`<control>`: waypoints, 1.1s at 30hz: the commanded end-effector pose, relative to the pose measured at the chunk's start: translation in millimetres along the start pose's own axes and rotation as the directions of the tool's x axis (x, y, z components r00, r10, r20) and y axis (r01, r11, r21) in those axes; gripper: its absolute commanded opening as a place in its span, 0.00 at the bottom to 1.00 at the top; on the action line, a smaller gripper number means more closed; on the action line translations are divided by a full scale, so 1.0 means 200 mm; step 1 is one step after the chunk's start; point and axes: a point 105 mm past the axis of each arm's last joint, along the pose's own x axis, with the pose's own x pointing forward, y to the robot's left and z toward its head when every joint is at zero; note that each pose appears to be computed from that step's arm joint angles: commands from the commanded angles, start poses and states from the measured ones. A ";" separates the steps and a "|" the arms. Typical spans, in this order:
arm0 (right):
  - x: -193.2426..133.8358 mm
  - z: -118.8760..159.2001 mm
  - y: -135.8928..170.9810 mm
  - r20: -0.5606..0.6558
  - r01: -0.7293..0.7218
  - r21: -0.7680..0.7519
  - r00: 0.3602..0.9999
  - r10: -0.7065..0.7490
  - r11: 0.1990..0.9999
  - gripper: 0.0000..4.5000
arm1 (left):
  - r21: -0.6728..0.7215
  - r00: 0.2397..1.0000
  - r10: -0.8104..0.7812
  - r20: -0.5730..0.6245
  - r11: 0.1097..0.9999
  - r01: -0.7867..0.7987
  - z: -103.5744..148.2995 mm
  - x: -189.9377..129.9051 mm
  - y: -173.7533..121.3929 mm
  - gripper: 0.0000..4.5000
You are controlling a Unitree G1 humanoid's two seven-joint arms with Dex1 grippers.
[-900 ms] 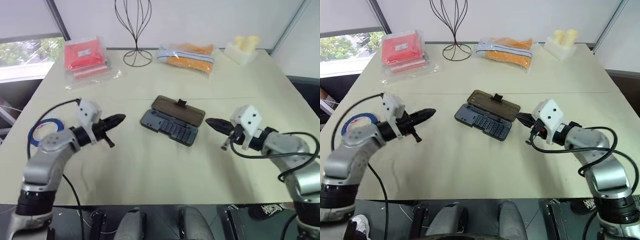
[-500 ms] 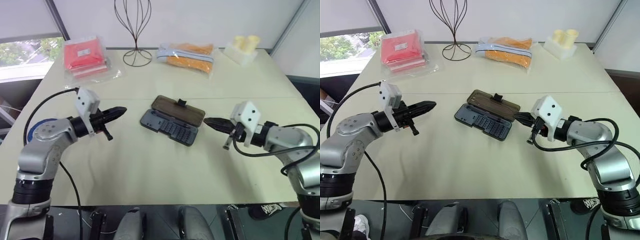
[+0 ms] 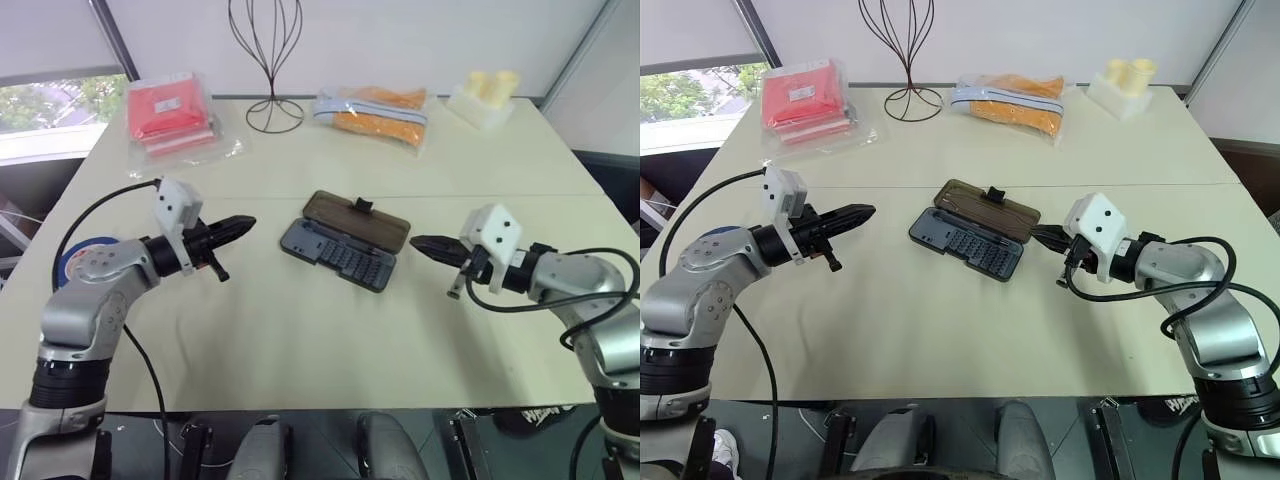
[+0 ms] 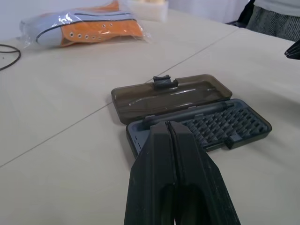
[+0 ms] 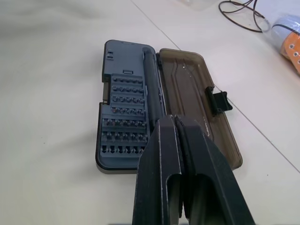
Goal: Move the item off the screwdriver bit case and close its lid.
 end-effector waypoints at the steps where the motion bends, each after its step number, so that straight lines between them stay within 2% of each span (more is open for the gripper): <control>1: -0.02 0.04 -0.02 0.021 0.019 -0.036 1.000 -0.018 0.999 0.01 | 0.029 1.000 0.002 0.031 1.000 -0.002 0.06 0.00 0.01 0.00; 6: -0.02 0.05 -0.04 0.036 0.058 -0.026 0.998 -0.057 0.998 0.01 | 0.026 0.999 0.013 0.030 1.000 -0.014 0.05 0.00 0.02 0.00; 8: 0.00 0.05 -0.09 0.051 0.139 -0.014 0.989 -0.138 0.990 0.01 | 0.023 0.999 0.026 0.031 0.999 -0.026 0.05 0.00 0.03 0.00; 9: 0.01 0.05 -0.12 0.050 0.179 -0.002 0.983 -0.179 0.984 0.06 | 0.023 0.999 0.028 0.030 0.999 -0.028 0.04 0.00 0.03 0.00; 11: 0.06 0.04 -0.13 0.053 0.210 0.073 0.975 -0.214 0.975 0.19 | 0.023 0.999 0.029 0.028 0.999 -0.030 0.03 0.01 0.03 0.00; 12: 0.10 0.02 -0.13 0.035 0.226 0.089 0.973 -0.230 0.970 0.29 | 0.022 0.999 0.030 0.027 0.999 -0.031 0.03 0.02 0.03 0.00; 15: 0.20 -0.04 -0.15 -0.047 0.292 0.081 0.956 -0.289 0.953 0.64 | 0.025 0.999 0.030 0.026 0.999 -0.030 0.03 0.03 0.03 0.00; 16: 0.24 -0.03 -0.15 -0.045 0.295 0.122 0.955 -0.292 0.948 0.74 | 0.026 0.999 0.030 0.027 0.999 -0.030 0.03 0.03 0.03 0.00; 18: 0.31 -0.01 -0.17 -0.039 0.317 0.205 0.948 -0.316 0.926 0.99 | 0.031 0.999 0.032 0.029 0.999 -0.033 0.03 0.04 0.03 0.00; 22: 0.44 -0.02 -0.25 -0.099 0.405 0.272 0.914 -0.393 0.873 0.99 | 0.038 0.999 0.035 0.033 0.999 -0.036 0.03 0.04 0.03 0.00; 26: 0.51 -0.02 -0.34 -0.220 0.528 0.344 0.849 -0.480 0.776 0.99 | 0.049 0.998 0.050 0.037 0.997 -0.052 0.04 0.03 0.03 0.00; 29: 0.52 -0.04 -0.34 -0.299 0.565 0.397 0.825 -0.480 0.723 0.99 | 0.049 0.997 0.064 0.038 0.997 -0.066 0.04 0.03 0.03 0.00; 33: 0.49 -0.13 -0.32 -0.453 0.647 0.395 0.755 -0.474 0.653 0.99 | 0.048 0.997 0.072 0.035 0.996 -0.074 0.03 0.01 0.02 0.00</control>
